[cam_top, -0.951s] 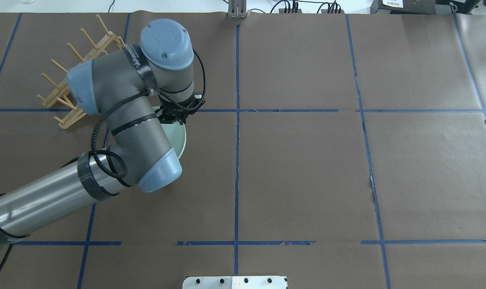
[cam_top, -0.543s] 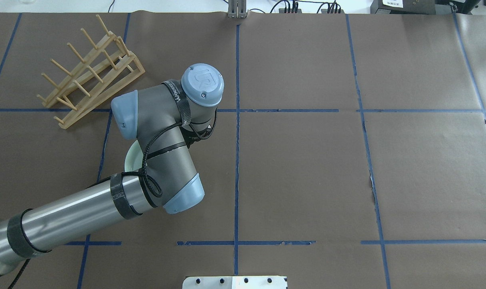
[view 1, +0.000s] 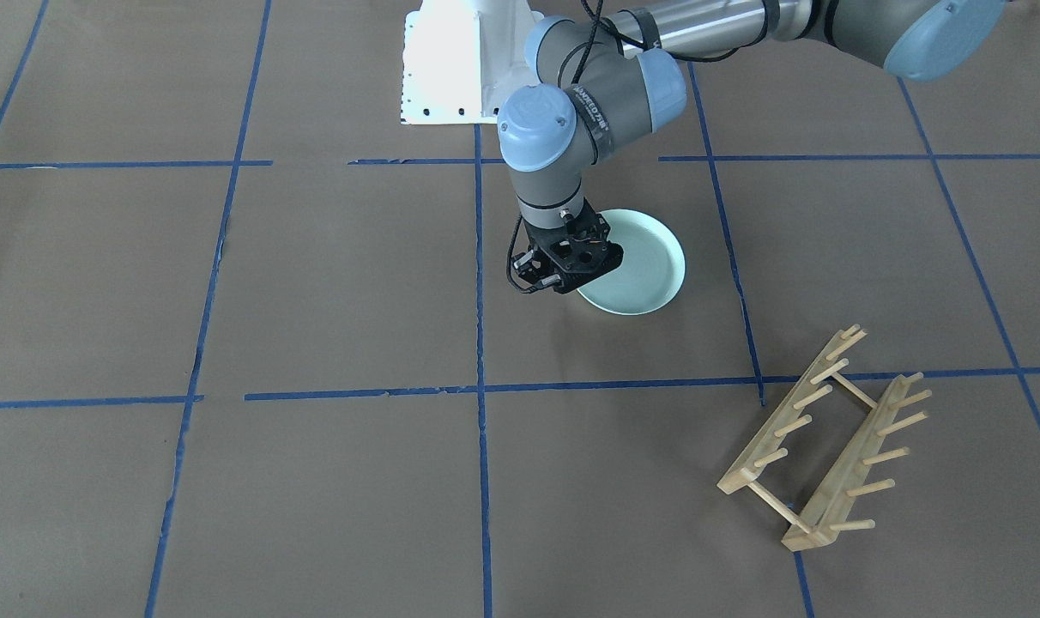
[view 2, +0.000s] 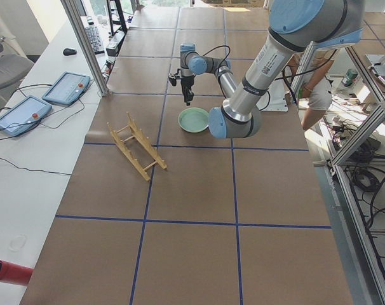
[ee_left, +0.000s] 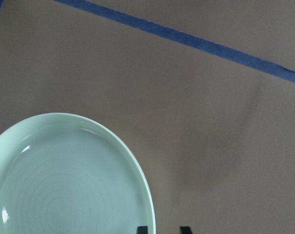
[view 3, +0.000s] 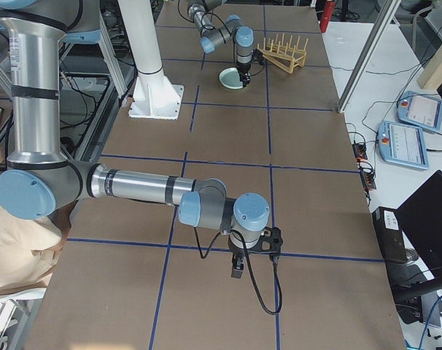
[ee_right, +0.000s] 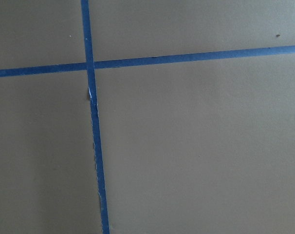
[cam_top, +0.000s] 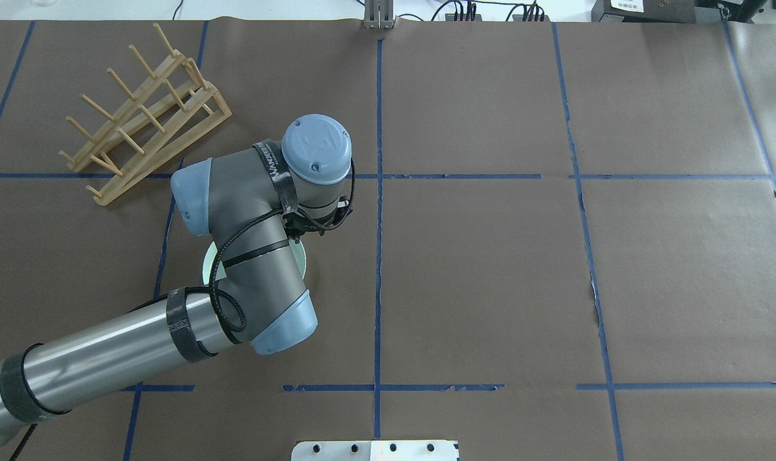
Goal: Place plate on table
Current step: 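Open the left gripper and withdraw the left arm away from the plate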
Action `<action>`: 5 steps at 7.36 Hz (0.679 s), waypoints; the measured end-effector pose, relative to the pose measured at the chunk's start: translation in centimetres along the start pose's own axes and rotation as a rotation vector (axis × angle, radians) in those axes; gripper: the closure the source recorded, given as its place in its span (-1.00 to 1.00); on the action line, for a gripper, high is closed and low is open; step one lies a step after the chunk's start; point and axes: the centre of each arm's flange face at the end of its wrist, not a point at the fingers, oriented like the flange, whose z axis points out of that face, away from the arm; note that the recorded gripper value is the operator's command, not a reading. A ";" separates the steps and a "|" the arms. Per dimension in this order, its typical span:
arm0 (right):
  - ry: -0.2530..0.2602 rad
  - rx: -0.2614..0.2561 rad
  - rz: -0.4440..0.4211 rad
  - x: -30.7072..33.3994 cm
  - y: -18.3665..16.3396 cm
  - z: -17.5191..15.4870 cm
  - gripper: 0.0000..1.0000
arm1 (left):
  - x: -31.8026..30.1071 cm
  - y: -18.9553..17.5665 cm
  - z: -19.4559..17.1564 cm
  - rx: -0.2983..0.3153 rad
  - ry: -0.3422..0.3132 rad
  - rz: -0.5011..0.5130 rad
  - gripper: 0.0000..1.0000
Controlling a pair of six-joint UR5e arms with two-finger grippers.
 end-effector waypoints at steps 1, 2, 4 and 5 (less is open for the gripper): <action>0.000 0.000 0.000 0.0 0.0 0.0 -1.00 | -2.1 -2.5 -3.5 0.033 0.071 0.050 -1.00; 0.000 0.000 0.000 0.0 0.0 0.0 -1.00 | -5.2 -6.1 -6.8 0.065 0.121 0.128 -1.00; 0.000 0.000 0.000 0.0 0.0 0.0 -1.00 | -14.0 -16.3 -11.4 0.064 0.157 0.321 -1.00; 0.000 0.000 0.000 0.0 0.0 0.0 -1.00 | -20.1 -21.4 -12.5 0.061 0.155 0.427 -1.00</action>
